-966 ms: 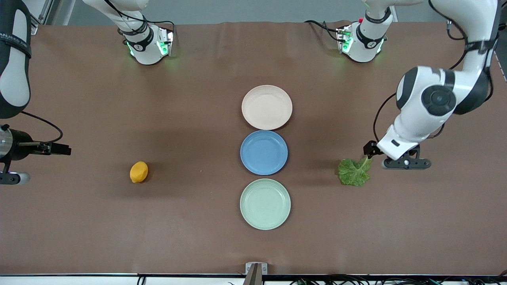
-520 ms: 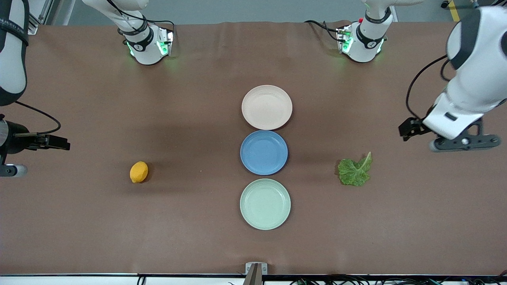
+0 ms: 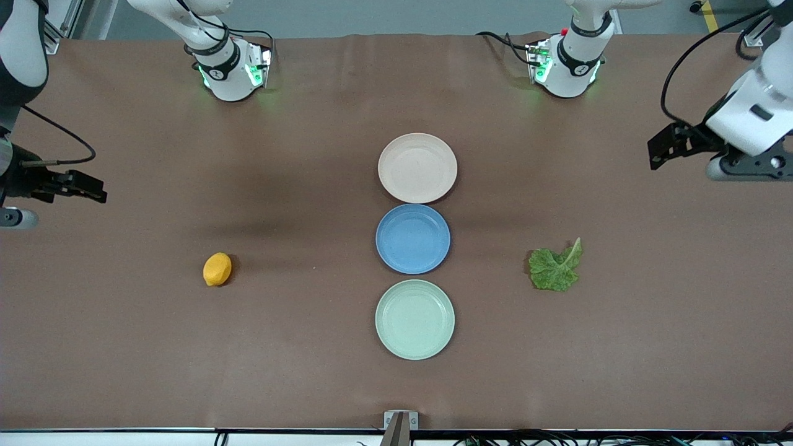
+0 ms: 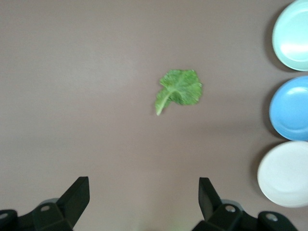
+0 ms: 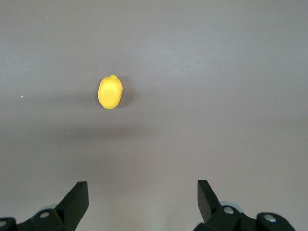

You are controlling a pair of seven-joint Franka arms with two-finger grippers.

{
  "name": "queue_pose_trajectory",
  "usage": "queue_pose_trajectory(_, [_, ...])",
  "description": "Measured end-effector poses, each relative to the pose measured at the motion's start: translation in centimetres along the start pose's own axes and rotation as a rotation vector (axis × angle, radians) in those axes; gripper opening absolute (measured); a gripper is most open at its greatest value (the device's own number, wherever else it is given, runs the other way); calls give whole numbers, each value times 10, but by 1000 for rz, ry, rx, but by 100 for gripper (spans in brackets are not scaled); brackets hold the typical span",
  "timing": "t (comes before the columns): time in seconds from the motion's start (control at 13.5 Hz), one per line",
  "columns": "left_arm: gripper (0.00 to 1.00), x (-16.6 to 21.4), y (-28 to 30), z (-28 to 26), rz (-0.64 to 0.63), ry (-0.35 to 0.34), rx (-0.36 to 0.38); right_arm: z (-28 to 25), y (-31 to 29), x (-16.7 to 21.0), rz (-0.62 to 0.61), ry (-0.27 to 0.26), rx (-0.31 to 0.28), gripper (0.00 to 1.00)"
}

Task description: Pick lemon and lettuce from plates

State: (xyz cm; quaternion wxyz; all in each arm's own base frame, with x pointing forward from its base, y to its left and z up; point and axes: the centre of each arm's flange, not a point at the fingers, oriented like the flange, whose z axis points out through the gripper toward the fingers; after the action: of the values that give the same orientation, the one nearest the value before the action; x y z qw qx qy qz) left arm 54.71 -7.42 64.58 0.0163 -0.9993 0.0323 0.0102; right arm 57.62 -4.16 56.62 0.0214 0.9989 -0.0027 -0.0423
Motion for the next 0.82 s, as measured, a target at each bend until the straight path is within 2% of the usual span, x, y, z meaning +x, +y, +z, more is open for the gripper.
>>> queue_pose_trajectory(0.22, [100, -28, -5, -9, -15, -7, -37, -8, 5, -23, 9, 12, 1, 100])
queue_pose_trajectory(0.45, [100, -50, -9, -7, -25, -18, -36, -19, 5, -35, 9, 28, 2, 100])
queue_pose_trajectory(0.82, [100, -55, -9, -9, -24, -10, -25, -35, 1, -45, 1, 51, 2, 100])
